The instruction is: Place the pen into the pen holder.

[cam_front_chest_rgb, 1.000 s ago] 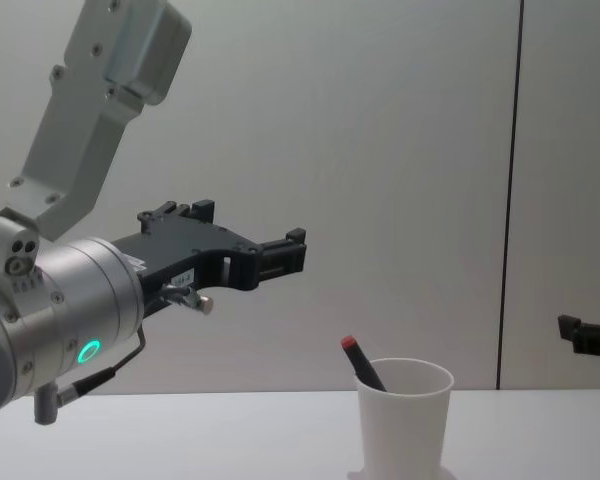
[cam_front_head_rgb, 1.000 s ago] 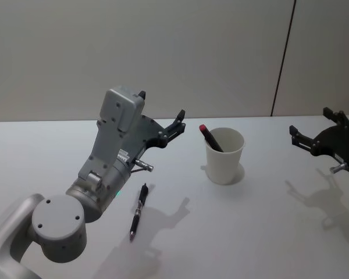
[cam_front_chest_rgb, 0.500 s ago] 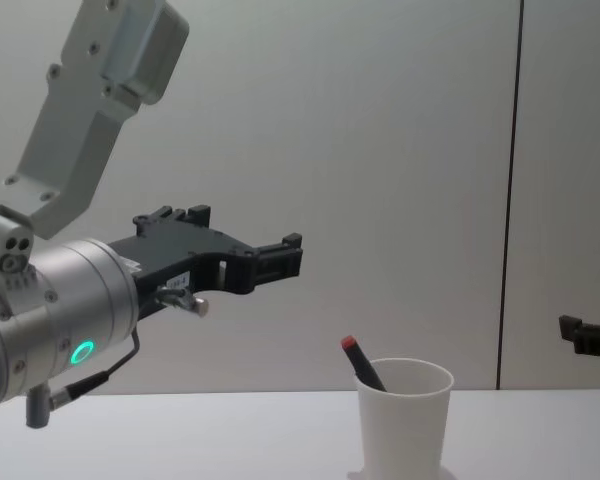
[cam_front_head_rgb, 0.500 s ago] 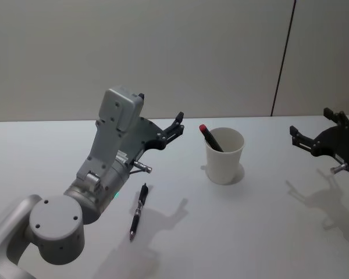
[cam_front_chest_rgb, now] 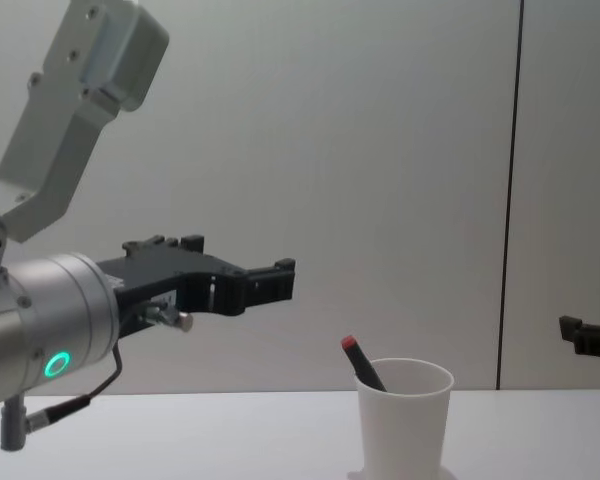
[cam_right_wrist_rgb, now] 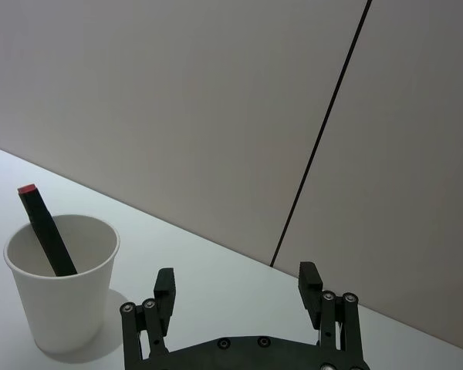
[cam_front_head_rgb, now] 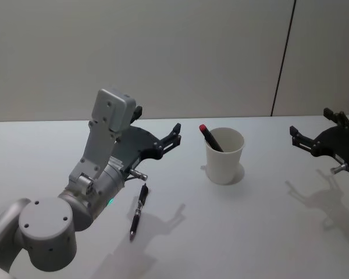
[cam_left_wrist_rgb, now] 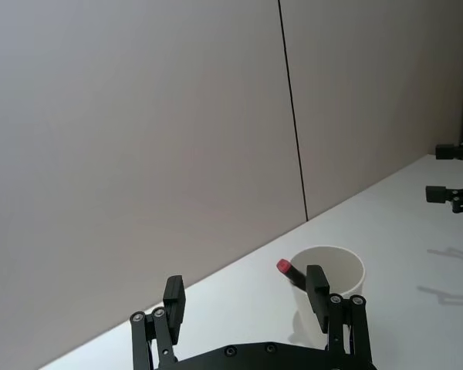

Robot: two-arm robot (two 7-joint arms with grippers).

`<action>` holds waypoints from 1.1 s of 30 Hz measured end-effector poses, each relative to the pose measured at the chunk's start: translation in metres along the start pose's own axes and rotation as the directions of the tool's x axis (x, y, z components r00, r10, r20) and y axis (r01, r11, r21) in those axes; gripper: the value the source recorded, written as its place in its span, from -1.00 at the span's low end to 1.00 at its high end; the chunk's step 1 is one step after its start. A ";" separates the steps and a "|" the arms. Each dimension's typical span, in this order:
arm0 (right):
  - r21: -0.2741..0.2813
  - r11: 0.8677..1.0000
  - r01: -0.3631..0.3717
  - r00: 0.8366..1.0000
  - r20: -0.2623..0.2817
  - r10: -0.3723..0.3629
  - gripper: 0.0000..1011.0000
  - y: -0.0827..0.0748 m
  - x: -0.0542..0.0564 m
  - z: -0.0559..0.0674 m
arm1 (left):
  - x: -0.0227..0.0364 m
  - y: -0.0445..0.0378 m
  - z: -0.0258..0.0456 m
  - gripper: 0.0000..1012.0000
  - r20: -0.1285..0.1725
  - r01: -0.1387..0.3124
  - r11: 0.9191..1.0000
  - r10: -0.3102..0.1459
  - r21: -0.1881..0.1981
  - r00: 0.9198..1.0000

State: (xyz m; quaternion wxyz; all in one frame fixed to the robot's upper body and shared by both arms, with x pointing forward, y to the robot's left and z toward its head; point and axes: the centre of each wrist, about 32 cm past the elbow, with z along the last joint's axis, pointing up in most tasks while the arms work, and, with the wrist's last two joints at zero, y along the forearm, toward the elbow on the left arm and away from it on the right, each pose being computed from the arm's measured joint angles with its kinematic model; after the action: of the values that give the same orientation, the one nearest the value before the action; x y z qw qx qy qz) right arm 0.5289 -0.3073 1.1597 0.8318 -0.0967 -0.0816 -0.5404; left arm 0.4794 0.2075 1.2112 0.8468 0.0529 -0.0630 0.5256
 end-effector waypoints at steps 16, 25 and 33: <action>0.000 1.000 0.000 1.000 0.000 0.000 0.98 0.000 0.000 0.000 | -0.0037 0.0116 -0.0088 0.98 -0.154 0.021 0.994 -0.004 0.106 0.988; 0.000 1.000 0.000 1.000 0.000 0.000 0.98 0.000 0.000 0.000 | -0.0086 0.0171 -0.0149 0.98 -0.241 0.012 0.984 0.031 0.177 0.970; 0.000 1.000 0.000 1.000 0.000 0.000 0.98 0.000 0.000 0.000 | -0.0124 0.0214 -0.0199 0.98 -0.297 0.012 0.968 0.066 0.252 0.953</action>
State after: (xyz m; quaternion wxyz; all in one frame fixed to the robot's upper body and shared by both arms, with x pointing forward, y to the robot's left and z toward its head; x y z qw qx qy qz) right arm 0.5289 -0.3073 1.1596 0.8318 -0.0968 -0.0816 -0.5405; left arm 0.4557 0.2091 1.1900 0.8256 0.0776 0.1337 0.5427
